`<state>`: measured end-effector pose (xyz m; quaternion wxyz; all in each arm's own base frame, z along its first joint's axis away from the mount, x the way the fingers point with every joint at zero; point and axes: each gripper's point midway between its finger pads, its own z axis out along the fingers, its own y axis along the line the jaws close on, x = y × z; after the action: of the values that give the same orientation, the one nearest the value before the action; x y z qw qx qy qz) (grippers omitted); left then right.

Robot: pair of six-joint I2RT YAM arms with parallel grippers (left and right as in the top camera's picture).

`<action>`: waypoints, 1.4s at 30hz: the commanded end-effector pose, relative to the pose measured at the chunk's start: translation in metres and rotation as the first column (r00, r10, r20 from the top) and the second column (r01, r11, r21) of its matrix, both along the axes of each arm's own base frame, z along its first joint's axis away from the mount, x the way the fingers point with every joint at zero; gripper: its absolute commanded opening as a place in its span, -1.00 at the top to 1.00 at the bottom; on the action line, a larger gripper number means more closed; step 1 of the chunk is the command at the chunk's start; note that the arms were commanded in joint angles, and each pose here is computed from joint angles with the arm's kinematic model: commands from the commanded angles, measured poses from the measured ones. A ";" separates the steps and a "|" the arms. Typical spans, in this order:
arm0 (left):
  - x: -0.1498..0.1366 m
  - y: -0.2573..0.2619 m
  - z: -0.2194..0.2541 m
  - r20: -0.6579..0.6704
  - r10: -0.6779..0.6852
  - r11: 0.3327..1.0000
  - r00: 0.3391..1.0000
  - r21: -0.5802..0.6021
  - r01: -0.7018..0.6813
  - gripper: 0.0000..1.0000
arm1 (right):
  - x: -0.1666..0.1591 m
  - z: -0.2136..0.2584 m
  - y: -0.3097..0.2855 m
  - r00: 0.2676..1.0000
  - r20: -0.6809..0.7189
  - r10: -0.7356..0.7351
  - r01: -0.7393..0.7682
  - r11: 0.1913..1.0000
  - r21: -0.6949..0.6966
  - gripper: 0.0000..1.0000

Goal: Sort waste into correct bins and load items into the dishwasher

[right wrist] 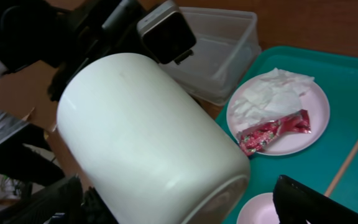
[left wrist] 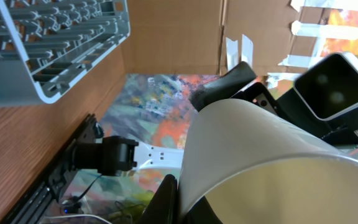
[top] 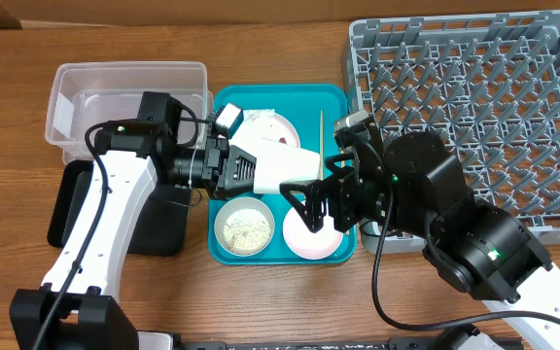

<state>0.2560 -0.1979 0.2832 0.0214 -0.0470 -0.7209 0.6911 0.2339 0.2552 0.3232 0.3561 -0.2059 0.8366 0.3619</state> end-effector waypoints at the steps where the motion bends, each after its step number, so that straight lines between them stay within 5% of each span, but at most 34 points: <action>1: -0.005 -0.002 0.016 0.076 -0.010 0.998 0.997 -0.062 0.015 0.92 | -0.019 0.021 0.015 0.982 0.084 0.171 -0.175 0.984 0.044 -0.93; 9: -0.015 -0.006 0.016 0.018 -0.030 0.998 0.999 -0.057 0.031 0.92 | -0.031 0.028 0.022 0.958 0.117 0.261 -0.270 0.961 0.066 -0.84; 18: -0.019 -0.010 0.016 0.027 -0.048 0.997 0.998 -0.058 0.050 0.92 | -0.037 0.034 0.026 0.946 0.131 0.297 -0.310 0.947 0.089 -0.02; 22: -0.019 -0.010 0.016 0.028 -0.048 0.997 0.998 -0.056 0.050 0.92 | -0.037 0.034 0.026 0.946 0.132 0.297 -0.310 0.947 0.089 -0.02; 25: -0.019 -0.011 0.016 0.027 -0.050 0.997 0.998 -0.058 0.052 0.92 | -0.037 0.034 0.026 0.946 0.131 0.297 -0.309 0.947 0.089 -0.49; 30: -0.024 -0.015 0.017 0.025 -0.068 0.996 0.997 -0.058 0.070 0.92 | -0.033 0.024 0.029 0.948 0.103 0.300 -0.308 0.948 0.077 -0.62; 42: -0.022 -0.013 0.017 0.051 -0.060 0.996 0.997 -0.060 0.063 0.91 | -0.046 0.032 0.029 0.931 0.109 0.348 -0.359 0.928 0.103 -0.01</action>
<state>0.2331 -0.2119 0.2920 0.0427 -0.0712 -0.7060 0.7034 0.2131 0.2771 0.3337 0.3421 -0.3141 0.7803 0.4189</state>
